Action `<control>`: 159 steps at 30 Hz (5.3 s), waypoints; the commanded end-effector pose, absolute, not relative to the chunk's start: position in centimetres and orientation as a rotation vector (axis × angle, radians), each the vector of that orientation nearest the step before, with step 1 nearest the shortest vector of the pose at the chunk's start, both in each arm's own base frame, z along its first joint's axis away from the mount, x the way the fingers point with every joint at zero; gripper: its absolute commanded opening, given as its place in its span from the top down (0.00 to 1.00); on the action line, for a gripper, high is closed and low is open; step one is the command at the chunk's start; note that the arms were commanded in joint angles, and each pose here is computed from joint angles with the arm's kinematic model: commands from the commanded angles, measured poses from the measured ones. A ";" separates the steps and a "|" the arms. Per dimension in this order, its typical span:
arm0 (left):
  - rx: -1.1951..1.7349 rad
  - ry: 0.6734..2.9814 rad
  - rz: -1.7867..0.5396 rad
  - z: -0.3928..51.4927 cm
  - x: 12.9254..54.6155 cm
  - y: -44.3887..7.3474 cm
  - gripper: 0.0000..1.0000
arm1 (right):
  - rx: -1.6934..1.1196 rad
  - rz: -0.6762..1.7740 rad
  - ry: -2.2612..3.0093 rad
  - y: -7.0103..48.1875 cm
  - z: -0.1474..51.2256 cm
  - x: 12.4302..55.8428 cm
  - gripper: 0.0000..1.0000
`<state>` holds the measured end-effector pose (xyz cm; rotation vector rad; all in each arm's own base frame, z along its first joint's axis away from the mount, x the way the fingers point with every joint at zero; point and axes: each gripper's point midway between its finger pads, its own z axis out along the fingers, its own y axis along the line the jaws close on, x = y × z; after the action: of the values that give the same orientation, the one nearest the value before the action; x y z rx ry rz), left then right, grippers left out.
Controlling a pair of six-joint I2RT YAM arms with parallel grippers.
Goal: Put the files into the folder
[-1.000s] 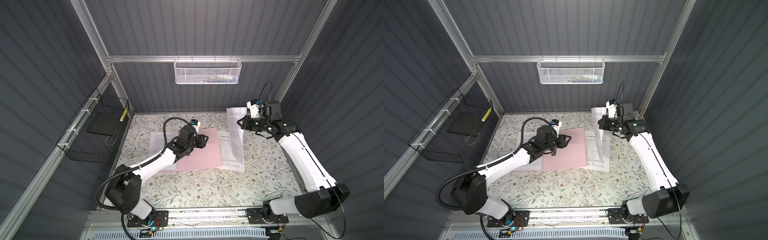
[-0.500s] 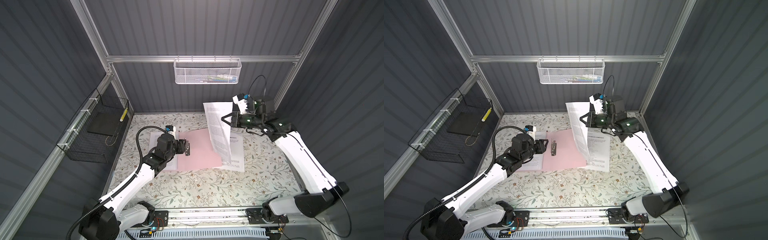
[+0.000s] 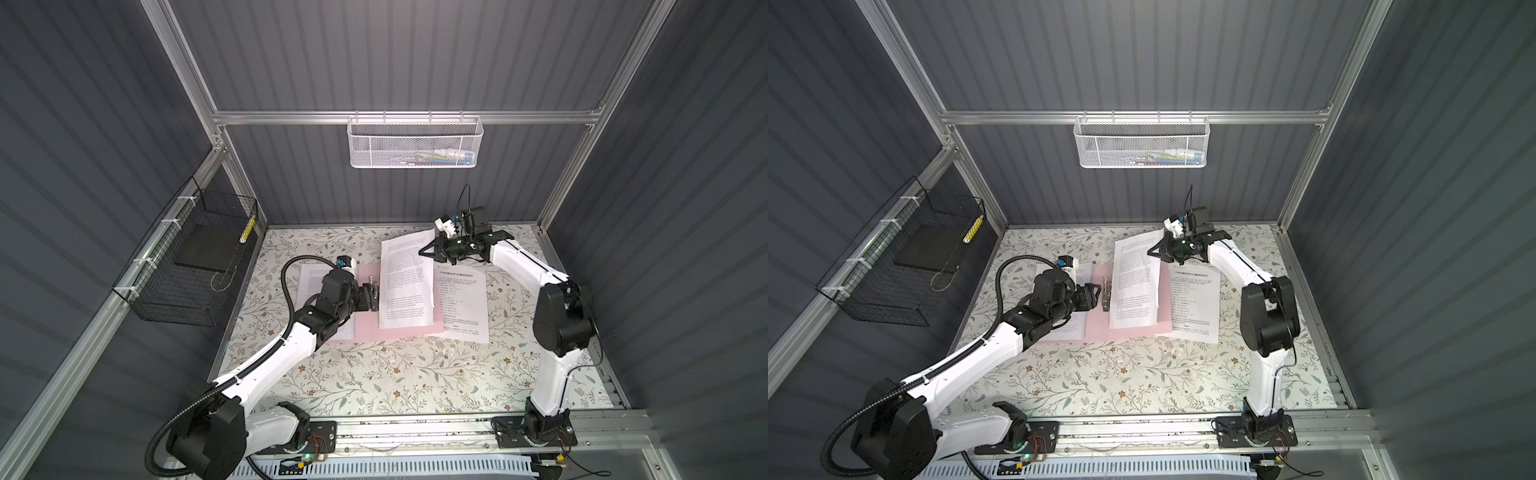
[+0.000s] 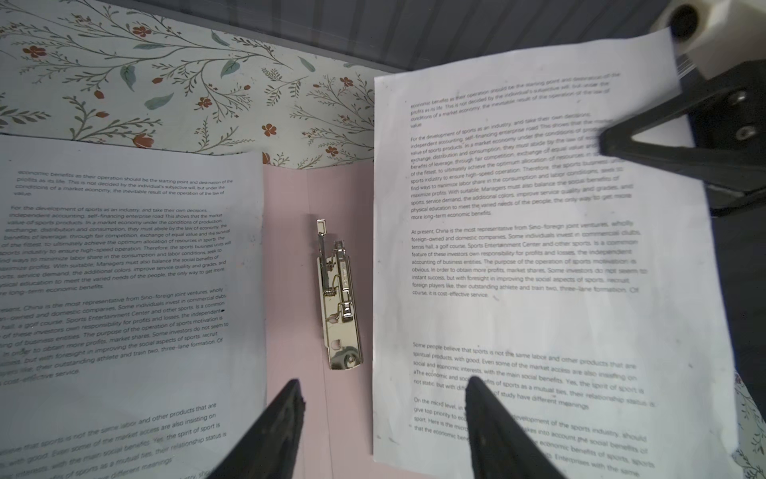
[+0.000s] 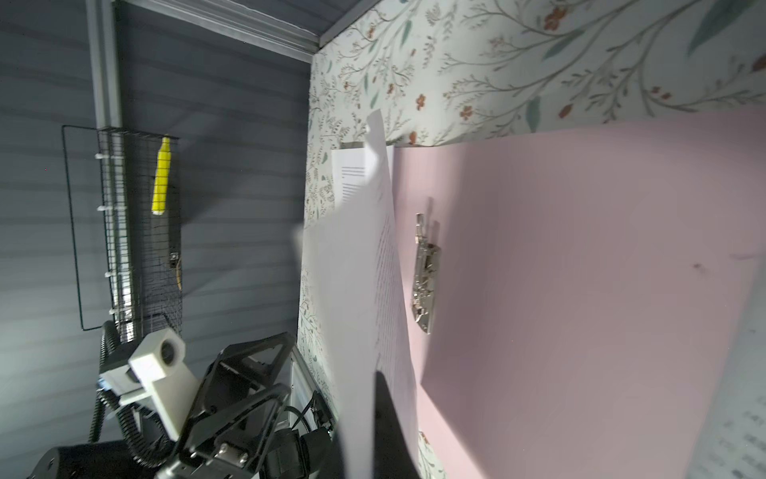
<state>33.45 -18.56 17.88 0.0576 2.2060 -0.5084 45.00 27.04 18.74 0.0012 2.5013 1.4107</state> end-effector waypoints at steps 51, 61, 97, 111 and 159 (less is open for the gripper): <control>0.088 2.295 -0.549 13.4 34.9 -20.0 0.39 | -0.160 1.287 2.746 29.2 9.7 47.0 1.00; 0.083 2.305 -0.546 12.9 35.0 -20.0 0.38 | -0.154 1.283 2.767 29.6 8.8 46.8 0.98; 0.428 2.225 -0.845 15.6 35.6 -35.3 0.39 | 0.466 0.531 2.803 5.3 7.0 36.1 0.34; 0.576 2.255 -1.039 12.6 36.5 -46.0 0.46 | 0.603 0.635 2.827 4.6 3.0 35.5 0.46; 0.518 2.445 -1.075 2.7 37.5 -48.7 0.53 | 0.579 0.902 2.766 7.9 3.5 38.1 0.60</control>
<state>38.04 -48.30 4.37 0.5173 2.3974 -1.0577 37.19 7.06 2.66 0.5949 2.8049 0.8375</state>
